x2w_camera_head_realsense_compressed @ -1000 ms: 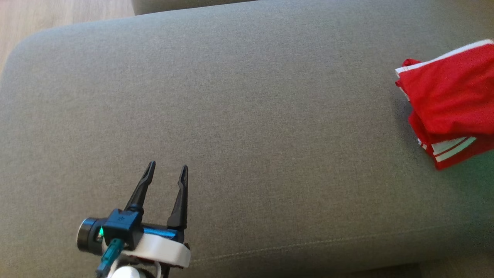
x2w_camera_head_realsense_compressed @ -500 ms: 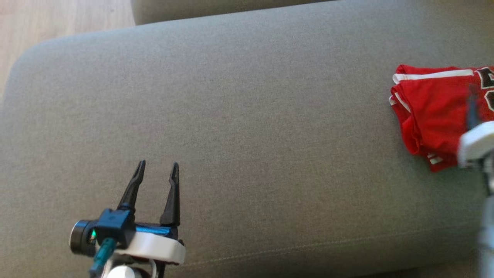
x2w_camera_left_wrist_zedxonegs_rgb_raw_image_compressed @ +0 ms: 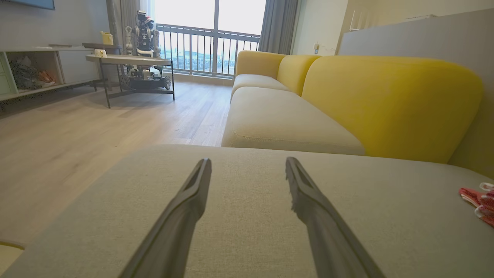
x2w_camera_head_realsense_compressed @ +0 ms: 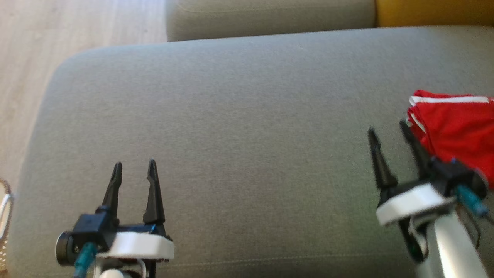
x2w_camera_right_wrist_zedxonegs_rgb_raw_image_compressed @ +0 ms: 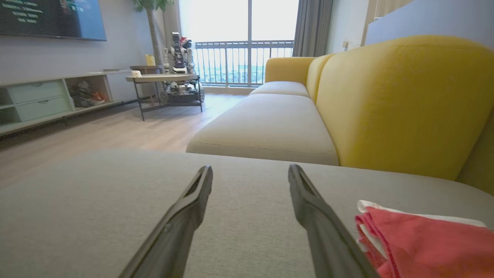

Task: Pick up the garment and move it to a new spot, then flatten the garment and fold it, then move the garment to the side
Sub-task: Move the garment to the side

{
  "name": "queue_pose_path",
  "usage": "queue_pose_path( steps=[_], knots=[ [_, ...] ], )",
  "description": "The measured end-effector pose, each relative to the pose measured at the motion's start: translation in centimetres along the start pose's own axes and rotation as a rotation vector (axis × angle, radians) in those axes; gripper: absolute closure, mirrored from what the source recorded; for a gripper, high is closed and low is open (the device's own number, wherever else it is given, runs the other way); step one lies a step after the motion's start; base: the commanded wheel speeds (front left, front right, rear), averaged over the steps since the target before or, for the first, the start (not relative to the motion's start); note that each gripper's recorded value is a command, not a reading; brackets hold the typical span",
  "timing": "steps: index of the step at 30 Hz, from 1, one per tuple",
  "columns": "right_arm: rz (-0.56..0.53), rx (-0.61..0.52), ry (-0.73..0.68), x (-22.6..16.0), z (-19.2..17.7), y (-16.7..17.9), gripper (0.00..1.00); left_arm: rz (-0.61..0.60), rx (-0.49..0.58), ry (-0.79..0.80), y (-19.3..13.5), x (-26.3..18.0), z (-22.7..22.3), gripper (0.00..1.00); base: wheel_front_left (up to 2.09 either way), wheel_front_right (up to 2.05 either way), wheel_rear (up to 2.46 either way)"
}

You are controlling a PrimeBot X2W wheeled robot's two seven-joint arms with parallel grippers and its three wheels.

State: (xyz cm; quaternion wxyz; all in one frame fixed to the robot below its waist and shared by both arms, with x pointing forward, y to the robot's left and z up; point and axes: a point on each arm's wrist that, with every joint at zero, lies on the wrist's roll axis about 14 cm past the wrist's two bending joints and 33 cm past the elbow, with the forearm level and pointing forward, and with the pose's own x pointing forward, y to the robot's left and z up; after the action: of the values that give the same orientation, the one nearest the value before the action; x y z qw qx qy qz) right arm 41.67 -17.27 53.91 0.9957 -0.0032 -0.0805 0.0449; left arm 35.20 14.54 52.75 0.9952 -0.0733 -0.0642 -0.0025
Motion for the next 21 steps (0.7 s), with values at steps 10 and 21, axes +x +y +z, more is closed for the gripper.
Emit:
queue_pose_path(
  steps=[10, 21],
  knots=[
    [0.076, 0.074, 0.006, -4.3, -0.1, 3.1, 0.0, 0.012, 0.078, -0.009, 1.1, -3.3, 0.6, 0.0, 0.0, 0.0, 0.0],
    [0.099, 0.113, 0.117, -7.7, -3.2, 4.5, 0.0, 0.0, 0.091, -0.006, 0.9, -3.7, 0.4, 0.0, 0.0, 0.0, 0.0]
  ],
)
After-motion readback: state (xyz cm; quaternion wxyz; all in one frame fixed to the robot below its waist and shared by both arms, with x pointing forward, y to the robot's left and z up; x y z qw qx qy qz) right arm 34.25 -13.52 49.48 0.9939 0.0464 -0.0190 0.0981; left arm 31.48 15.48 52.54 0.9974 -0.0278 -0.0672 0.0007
